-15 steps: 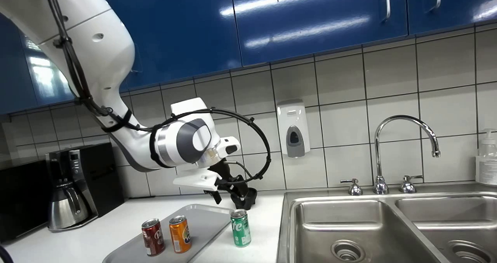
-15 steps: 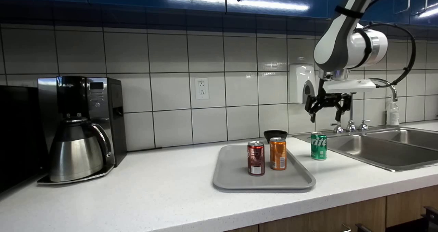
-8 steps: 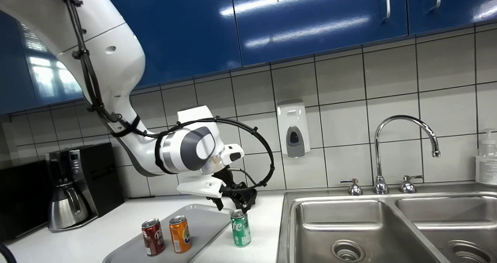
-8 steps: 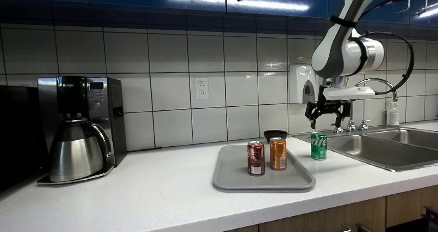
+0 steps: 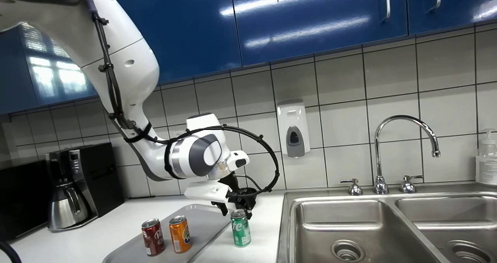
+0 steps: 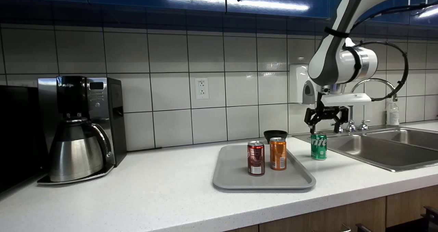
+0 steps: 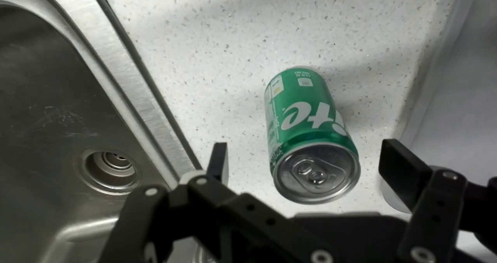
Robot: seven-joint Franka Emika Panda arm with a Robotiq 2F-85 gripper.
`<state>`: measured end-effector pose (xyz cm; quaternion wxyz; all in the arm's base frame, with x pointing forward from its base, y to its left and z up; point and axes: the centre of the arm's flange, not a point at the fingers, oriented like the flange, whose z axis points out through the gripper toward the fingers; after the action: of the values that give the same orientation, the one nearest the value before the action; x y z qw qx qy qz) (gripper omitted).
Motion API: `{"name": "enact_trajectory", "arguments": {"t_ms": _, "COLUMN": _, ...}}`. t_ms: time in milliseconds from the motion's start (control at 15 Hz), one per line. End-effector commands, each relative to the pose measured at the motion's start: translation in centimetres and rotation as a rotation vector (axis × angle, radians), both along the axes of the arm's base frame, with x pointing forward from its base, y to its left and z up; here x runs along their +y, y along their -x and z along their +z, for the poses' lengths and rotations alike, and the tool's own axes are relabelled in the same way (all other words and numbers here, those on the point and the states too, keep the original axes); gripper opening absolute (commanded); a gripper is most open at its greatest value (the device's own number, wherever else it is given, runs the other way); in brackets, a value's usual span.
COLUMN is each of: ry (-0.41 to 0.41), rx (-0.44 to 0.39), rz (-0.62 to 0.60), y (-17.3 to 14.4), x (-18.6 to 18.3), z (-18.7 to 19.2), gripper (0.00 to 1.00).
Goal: Put the two cans on the tray
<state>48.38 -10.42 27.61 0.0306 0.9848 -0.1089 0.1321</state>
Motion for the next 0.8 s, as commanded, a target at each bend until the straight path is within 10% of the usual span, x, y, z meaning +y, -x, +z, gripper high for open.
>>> {"name": "enact_trajectory", "arguments": {"t_ms": 0, "ry": 0.003, "rx": 0.008, "rz": 0.011, "y": -1.8, "x": -1.2, "z": -1.3, "gripper": 1.0}}
{"name": "enact_trajectory", "arguments": {"t_ms": 600, "ry": 0.01, "rx": 0.039, "rz": 0.015, "y": -3.5, "x": -1.5, "z": -3.3, "gripper": 1.0}}
{"name": "enact_trajectory", "arguments": {"t_ms": 733, "ry": 0.013, "rx": 0.04, "rz": 0.017, "y": -3.7, "x": -1.5, "z": -3.5, "gripper": 0.74}}
